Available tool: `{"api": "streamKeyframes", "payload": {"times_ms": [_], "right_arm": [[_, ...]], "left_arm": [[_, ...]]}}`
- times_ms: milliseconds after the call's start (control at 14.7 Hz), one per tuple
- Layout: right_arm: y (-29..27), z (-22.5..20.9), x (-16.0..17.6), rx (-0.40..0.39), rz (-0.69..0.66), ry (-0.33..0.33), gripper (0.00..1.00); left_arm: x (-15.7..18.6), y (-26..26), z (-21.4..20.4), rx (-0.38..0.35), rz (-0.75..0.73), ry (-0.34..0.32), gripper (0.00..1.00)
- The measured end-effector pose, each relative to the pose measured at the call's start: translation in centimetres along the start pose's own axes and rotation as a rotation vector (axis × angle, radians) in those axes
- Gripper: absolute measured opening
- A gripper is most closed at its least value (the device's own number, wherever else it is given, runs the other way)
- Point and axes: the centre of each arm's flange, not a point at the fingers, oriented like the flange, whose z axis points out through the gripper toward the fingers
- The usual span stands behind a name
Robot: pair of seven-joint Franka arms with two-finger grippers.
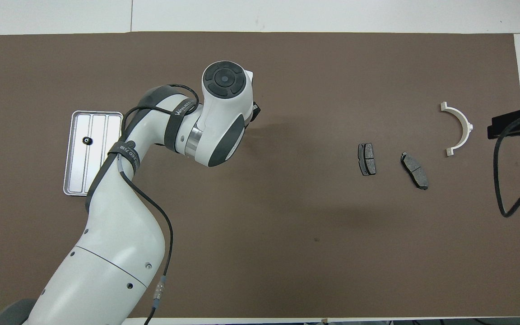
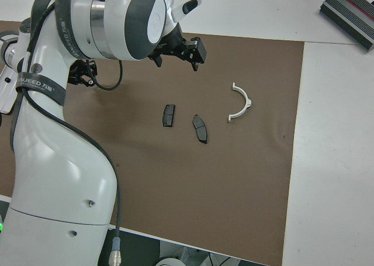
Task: Place bearing gear from tray to pile
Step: 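Carry the bearing toward the table center with the left gripper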
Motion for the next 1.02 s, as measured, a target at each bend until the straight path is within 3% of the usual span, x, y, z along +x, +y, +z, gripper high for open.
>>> {"api": "streamKeyframes", "payload": {"times_ms": [955,1023], "right_arm": [[-0.3,2.3,2.4,0.003,-0.005,0.023,1.00],[-0.3,2.5,2.5,0.003,-0.005,0.021,1.00]], "left_arm": [[-2.1,0.1,3.1,0.005,0.003,-0.001,0.35],[-2.0,0.1,3.1,0.005,0.003,-0.001,0.43]]}}
